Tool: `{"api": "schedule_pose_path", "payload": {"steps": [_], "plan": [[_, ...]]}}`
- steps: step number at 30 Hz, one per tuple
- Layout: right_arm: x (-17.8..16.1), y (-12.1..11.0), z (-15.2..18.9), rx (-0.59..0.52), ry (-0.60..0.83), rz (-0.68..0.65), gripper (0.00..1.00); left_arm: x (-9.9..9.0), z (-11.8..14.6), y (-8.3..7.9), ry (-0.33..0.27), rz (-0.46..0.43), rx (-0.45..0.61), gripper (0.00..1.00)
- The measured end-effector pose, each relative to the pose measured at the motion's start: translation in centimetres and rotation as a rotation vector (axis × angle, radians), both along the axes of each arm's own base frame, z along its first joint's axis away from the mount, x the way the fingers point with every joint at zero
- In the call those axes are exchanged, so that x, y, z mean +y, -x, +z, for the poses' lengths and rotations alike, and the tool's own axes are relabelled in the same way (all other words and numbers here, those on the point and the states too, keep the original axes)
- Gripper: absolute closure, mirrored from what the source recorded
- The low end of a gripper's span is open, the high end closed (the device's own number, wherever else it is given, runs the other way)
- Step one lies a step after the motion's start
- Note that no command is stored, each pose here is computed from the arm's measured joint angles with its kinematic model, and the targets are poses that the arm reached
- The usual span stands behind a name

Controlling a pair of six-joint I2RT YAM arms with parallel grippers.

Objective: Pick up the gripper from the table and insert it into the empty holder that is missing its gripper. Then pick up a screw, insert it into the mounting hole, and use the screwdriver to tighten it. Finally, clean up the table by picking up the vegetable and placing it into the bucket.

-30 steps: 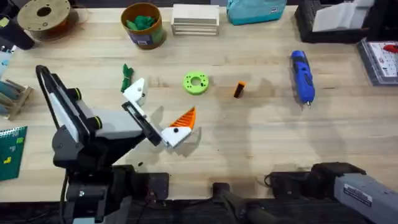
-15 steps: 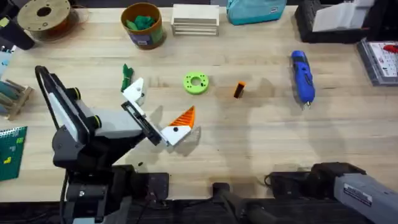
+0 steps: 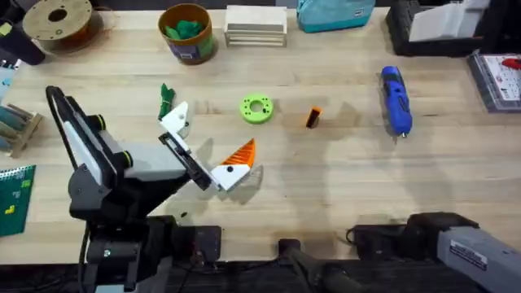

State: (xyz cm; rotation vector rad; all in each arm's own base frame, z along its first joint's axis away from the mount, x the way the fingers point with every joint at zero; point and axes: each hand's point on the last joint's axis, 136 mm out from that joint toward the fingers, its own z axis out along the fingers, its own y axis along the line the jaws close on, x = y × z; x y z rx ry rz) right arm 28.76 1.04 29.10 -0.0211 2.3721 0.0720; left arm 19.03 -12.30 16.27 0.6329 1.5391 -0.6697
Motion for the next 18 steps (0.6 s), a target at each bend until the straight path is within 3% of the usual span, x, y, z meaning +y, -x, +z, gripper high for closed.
{"api": "schedule_pose_path", "payload": {"steps": [8,18], "plan": [[0.4,1.4,-1.2,0.082,-0.07,-0.04,0.011,0.0,0.0,0.0,0.0,0.0,0.0,0.015],[3.7,2.1,-1.0,0.157,-0.412,-0.145,0.01,0.0,0.0,0.0,0.0,0.0,0.0,0.015]]}}
